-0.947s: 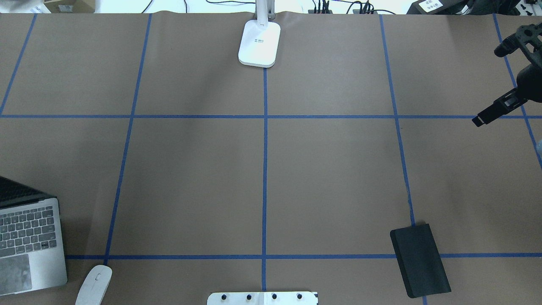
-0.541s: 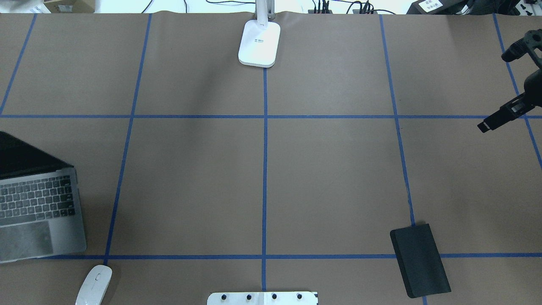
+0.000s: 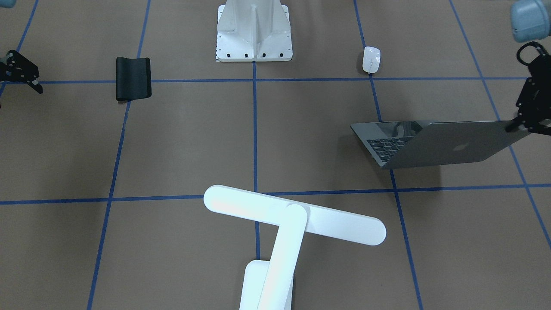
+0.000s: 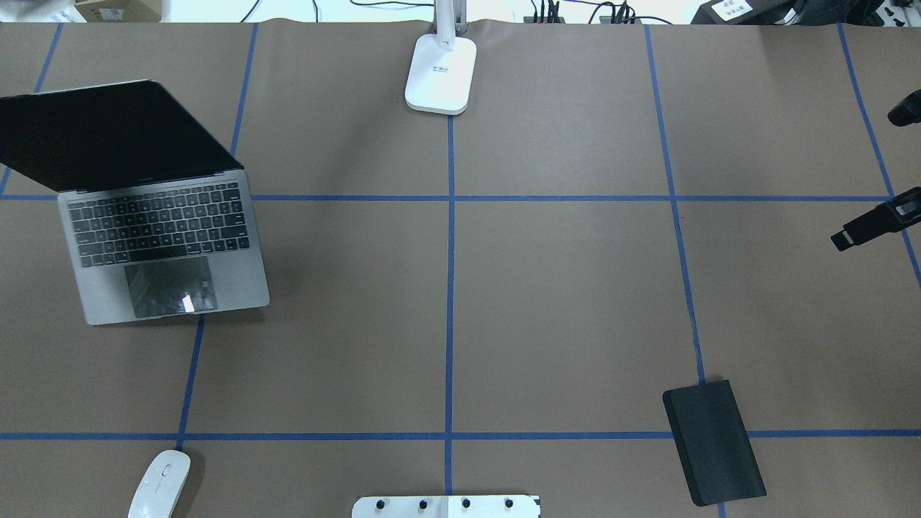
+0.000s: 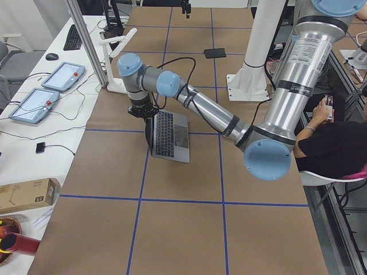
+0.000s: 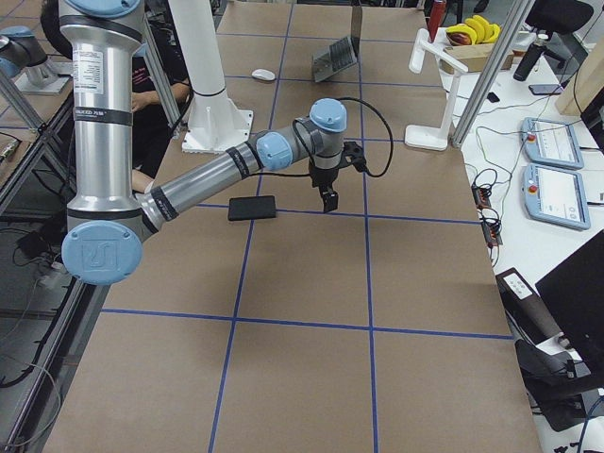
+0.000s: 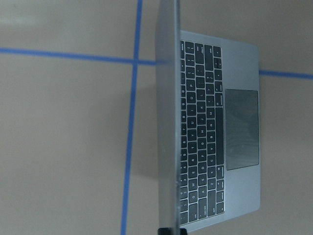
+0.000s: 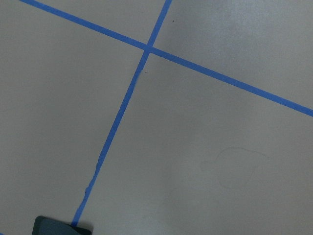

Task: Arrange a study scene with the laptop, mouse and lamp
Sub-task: 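Push the open laptop farther from the robot toward the lamp with the left gripper, then release the laptop and draw the left gripper back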

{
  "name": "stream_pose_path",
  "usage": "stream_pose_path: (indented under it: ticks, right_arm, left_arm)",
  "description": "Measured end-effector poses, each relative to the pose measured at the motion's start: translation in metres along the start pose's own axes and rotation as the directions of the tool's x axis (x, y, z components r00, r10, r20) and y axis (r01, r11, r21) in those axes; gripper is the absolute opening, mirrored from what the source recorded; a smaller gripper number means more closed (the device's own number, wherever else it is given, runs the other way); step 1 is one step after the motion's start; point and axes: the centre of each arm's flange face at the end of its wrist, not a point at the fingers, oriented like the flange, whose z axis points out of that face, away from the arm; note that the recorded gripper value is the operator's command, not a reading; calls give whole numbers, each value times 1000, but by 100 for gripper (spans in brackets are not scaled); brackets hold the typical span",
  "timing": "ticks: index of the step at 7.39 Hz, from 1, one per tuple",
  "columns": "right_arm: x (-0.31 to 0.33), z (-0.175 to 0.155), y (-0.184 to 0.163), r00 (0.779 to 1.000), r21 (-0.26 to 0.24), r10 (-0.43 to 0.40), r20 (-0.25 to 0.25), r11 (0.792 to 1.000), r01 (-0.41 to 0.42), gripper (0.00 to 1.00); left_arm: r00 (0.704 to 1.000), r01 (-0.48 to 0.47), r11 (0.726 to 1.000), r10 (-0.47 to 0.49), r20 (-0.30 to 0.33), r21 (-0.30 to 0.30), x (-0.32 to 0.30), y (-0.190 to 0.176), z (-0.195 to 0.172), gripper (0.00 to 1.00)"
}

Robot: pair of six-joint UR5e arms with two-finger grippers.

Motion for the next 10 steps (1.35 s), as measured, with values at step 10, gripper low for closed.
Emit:
stream_pose_path:
  ticks: [10]
  right_arm:
    - [-23, -19, 6, 992, 10, 100, 78, 995, -101, 100]
  left_arm:
    - [986, -50, 999, 50, 158, -5, -58, -203, 49, 5]
